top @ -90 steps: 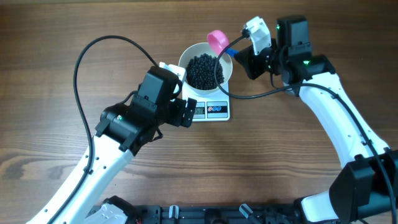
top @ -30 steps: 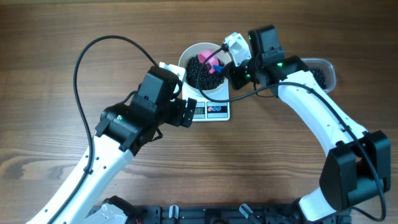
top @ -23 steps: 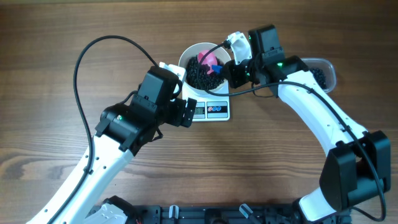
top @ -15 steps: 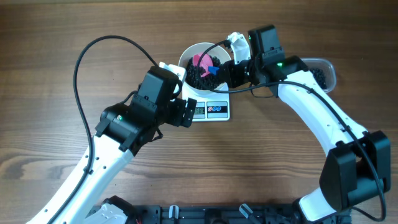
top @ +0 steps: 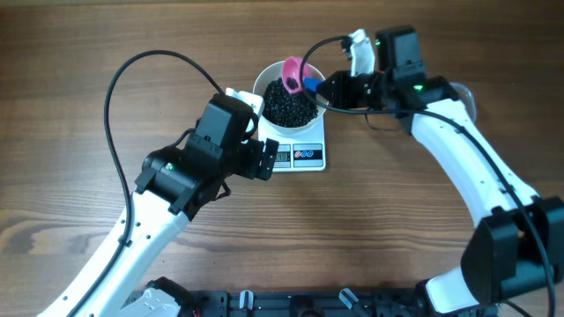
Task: Scoop item into bowl and weigh 150g on scale
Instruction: 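Lift the scoop out of the bowl and carry it right to the tub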
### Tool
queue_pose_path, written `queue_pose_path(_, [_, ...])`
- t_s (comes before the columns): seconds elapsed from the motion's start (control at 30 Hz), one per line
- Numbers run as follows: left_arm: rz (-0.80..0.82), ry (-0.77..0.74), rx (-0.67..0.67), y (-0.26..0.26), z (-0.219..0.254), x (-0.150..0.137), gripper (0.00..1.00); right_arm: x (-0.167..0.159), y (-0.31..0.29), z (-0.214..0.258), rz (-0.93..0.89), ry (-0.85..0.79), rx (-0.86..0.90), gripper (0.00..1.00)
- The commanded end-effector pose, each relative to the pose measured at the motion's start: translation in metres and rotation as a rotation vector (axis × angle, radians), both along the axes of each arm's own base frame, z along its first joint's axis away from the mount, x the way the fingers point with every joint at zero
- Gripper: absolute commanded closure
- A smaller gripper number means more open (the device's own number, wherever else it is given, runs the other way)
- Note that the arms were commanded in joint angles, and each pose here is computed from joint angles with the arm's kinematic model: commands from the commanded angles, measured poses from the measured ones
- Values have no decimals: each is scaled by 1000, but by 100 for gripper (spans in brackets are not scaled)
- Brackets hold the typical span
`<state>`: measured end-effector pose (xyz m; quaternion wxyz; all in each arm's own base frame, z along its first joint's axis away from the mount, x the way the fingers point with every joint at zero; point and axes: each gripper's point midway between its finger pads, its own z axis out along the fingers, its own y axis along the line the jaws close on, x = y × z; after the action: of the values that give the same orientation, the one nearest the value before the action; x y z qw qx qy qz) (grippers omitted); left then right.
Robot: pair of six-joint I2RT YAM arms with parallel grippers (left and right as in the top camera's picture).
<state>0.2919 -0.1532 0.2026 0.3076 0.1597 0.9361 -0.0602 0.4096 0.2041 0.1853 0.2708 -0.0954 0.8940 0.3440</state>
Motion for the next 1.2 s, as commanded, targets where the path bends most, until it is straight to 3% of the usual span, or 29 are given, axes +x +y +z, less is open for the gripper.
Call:
queue_pose_path(0.0, [-13, 5, 5, 0, -2, 0, 0, -7, 4, 38, -4, 13, 149, 96])
queue_pose_path(0.33, [-13, 5, 4, 0, -2, 0, 0, 1, -38, 73, -98, -13, 243, 96])
queue_pose_path(0.63, [-13, 5, 4, 0, -2, 0, 0, 5, -124, 95, -305, -45, 244, 96])
queue_pose_path(0.9, [-13, 5, 4, 0, -2, 0, 0, -22, -207, 99, -409, -132, 92, 96])
queue_pose_path(1.17, [-14, 4, 4, 0, -2, 0, 0, -52, -263, 53, -514, -22, -232, 96])
